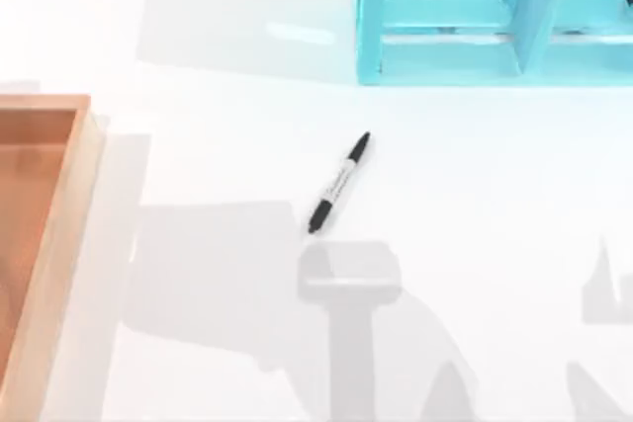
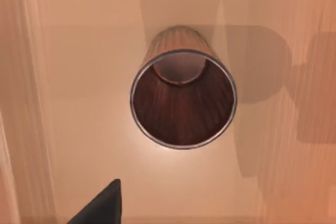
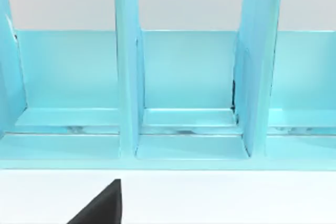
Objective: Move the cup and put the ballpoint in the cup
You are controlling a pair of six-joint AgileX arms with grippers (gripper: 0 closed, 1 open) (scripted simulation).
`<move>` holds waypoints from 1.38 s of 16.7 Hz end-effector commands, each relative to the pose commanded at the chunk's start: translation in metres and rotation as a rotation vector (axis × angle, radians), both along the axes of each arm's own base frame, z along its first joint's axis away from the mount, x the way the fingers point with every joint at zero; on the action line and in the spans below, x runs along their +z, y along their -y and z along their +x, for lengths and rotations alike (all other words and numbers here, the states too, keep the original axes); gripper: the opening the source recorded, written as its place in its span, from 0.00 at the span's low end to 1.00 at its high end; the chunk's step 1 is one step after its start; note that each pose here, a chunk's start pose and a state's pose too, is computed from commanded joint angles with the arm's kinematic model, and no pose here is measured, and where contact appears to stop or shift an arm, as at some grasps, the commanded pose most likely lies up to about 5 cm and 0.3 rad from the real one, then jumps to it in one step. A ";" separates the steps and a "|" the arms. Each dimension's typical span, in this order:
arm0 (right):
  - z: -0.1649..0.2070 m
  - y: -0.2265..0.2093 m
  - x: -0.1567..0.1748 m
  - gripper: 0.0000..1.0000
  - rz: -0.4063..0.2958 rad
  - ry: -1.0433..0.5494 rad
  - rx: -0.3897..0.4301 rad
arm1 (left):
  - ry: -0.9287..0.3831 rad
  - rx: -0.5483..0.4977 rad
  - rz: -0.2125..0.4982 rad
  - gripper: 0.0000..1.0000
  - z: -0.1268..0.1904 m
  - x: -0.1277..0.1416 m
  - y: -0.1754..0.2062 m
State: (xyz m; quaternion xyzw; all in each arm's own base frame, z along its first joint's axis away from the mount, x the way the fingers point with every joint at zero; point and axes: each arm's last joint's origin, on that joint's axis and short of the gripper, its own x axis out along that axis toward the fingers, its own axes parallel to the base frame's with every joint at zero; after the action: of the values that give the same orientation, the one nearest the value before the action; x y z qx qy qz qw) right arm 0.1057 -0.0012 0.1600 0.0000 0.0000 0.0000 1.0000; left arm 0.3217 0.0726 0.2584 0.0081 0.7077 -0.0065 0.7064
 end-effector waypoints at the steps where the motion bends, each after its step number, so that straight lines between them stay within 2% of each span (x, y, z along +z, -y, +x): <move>1: 0.000 0.000 0.000 1.00 0.000 0.000 0.000 | -0.001 0.000 0.000 1.00 0.000 0.000 0.000; 7: 0.000 0.000 0.000 1.00 0.000 0.000 0.000 | -0.003 -0.002 -0.001 1.00 0.001 -0.005 0.001; 15: 0.000 0.000 0.000 1.00 0.000 0.000 0.000 | 0.004 0.000 0.001 1.00 0.002 -0.091 -0.001; 17: 0.000 0.000 0.000 1.00 0.000 0.000 0.000 | -0.001 0.000 0.000 1.00 0.000 -0.100 0.000; 21: 0.000 0.000 0.000 1.00 0.000 0.000 0.000 | -0.001 0.000 0.000 1.00 0.000 -0.100 0.000; 23: 0.000 0.000 0.000 1.00 0.000 0.000 0.000 | -0.001 0.000 0.000 0.85 0.000 -0.100 0.000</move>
State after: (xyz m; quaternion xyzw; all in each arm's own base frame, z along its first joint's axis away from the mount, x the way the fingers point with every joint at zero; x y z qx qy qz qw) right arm 0.1057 -0.0012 0.1600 0.0000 0.0000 0.0000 1.0000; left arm 0.3216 0.0729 0.1583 0.0079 0.7082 -0.0067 0.7059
